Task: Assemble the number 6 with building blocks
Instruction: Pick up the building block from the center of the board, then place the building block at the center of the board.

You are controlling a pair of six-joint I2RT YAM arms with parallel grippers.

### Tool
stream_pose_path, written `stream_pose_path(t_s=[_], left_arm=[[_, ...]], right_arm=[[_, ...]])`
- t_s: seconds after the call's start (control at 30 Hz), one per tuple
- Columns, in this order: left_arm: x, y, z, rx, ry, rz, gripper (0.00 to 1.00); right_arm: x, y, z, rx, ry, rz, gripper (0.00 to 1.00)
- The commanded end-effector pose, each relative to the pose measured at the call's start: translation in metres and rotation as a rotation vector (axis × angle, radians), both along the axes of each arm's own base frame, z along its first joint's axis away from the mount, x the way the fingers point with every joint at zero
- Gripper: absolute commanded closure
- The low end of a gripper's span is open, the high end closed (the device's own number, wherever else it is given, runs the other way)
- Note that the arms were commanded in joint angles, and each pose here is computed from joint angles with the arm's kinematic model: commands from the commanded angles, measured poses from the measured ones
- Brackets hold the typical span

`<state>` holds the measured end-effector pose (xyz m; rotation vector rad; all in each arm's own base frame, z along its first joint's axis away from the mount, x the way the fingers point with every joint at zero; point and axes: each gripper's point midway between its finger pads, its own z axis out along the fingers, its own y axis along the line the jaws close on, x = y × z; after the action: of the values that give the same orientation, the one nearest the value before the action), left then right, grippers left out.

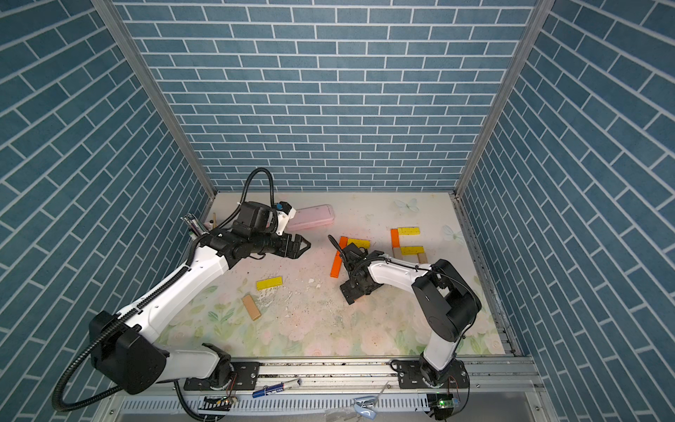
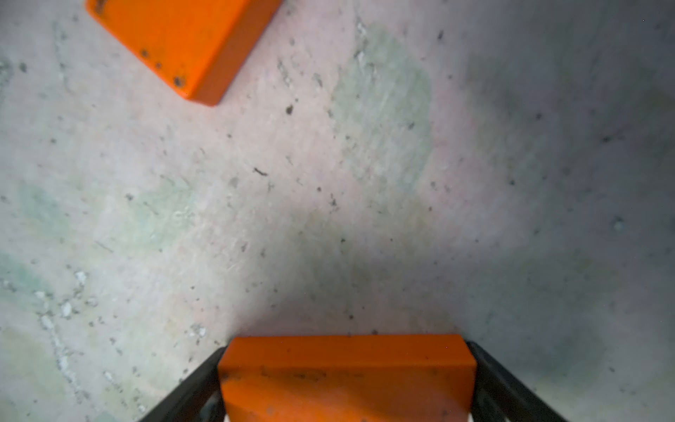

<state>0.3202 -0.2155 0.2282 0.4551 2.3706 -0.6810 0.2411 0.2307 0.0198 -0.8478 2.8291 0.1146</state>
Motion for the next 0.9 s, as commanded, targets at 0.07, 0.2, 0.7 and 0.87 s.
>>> stream_pose_path(t_s=[0.07,0.2,0.7,0.87], left_arm=[[-0.001,0.001,0.000,-0.015,0.004,0.005,0.07],[-0.001,0.001,0.002,-0.023,0.002,0.004,0.07],[-0.003,-0.003,0.006,-0.055,0.005,0.000,0.08],[-0.004,-0.003,0.007,-0.055,0.002,-0.002,0.08]], right_arm=[[0.015,-0.004,0.007,-0.007,-0.042,-0.128,0.14],[0.021,-0.001,0.014,0.039,-0.047,-0.181,0.22],[0.085,-0.012,0.031,0.200,-0.082,-0.564,0.19],[0.102,-0.004,0.015,0.169,-0.049,-0.609,0.17]])
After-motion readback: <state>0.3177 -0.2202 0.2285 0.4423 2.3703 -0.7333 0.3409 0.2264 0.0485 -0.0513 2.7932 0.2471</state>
